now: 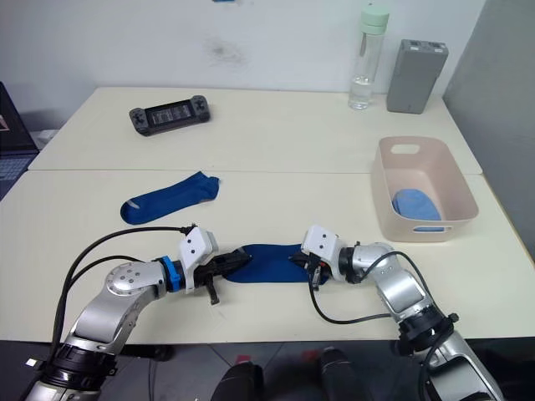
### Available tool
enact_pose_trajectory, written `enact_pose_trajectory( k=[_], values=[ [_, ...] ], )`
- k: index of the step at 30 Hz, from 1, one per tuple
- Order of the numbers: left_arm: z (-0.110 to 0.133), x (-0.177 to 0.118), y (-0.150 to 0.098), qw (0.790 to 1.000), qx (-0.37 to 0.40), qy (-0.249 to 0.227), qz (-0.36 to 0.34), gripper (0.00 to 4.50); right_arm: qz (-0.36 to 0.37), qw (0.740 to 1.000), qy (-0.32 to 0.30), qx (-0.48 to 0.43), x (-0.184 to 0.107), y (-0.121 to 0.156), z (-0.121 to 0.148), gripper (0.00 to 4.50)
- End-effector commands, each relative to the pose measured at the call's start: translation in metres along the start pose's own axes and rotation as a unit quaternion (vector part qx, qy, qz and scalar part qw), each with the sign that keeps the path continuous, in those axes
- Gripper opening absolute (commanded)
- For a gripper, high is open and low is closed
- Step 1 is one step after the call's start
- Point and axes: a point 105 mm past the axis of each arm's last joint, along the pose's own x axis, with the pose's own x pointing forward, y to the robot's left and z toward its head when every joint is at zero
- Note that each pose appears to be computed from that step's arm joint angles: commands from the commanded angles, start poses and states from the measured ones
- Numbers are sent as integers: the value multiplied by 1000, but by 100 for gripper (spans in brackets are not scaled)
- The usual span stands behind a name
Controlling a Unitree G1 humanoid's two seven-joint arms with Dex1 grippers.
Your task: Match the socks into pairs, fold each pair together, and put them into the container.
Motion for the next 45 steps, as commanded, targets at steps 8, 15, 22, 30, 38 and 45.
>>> enact_pose_trajectory(
  k=[8,15,22,30,38,45],
  values=[
    [23,-29,4,999,20,-49,9,4,-5,1000,-13,-8,-49,-3,3,0],
    [8,-28,-19,1000,23,-9,-17,4,35,999,-25,8,-29,19,9,0],
    [-8,-37,-12,1000,17,22,6,4,22,999,41,3,-53,15,-21,0],
    [12,-51,2,997,-36,-45,54,4,-6,1000,-18,14,-79,1,4,0],
    [21,-113,61,942,-105,-126,294,88,-147,985,-88,32,-93,-40,32,163],
    [-9,-126,42,932,-136,-99,322,310,-156,982,-95,41,-85,-38,33,408]
  ],
)
